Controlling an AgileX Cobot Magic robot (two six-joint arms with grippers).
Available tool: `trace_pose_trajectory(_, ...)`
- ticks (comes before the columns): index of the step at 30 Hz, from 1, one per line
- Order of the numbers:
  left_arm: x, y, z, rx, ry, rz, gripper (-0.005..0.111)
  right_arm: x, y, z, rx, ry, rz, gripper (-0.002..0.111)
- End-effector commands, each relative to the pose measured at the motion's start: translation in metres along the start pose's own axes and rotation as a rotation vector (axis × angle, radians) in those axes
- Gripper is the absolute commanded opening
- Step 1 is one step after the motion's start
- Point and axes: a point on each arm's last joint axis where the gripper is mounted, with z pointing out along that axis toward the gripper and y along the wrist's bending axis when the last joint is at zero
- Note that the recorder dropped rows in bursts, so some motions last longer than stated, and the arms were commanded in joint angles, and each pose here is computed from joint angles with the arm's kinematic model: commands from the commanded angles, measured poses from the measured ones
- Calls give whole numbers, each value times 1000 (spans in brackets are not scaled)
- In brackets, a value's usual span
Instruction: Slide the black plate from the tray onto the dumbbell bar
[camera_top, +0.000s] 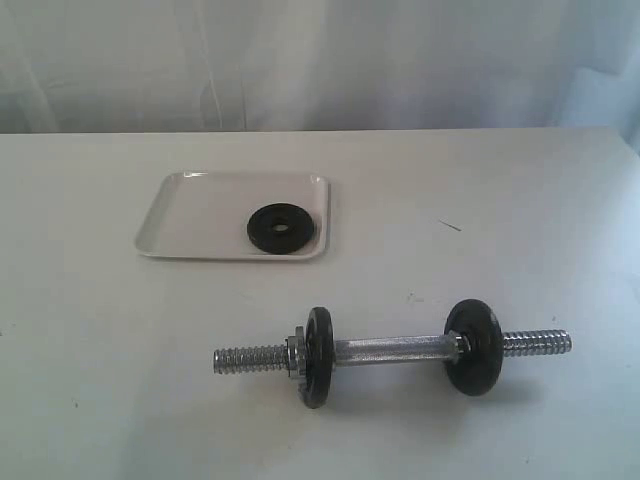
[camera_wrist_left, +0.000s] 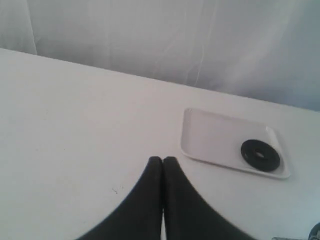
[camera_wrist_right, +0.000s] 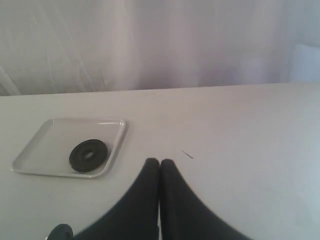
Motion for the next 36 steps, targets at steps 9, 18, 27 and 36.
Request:
trace_pose_trajectory(9,-39,-5,51,-23,234,98,0,-8,-5,51,-15,162,51,12)
trace_pose_trajectory(18,-46,-3,100,-45,399,101,0,-6,-3,79,-85,202,61,65)
trace_pose_trajectory(27,-36,2,139,-58,533,116,0,13,7,104,-238,455,284,66)
trace_pose_trajectory(36,-25,0,161,1,637,122,0,25,6,132,-235,674,391,66)
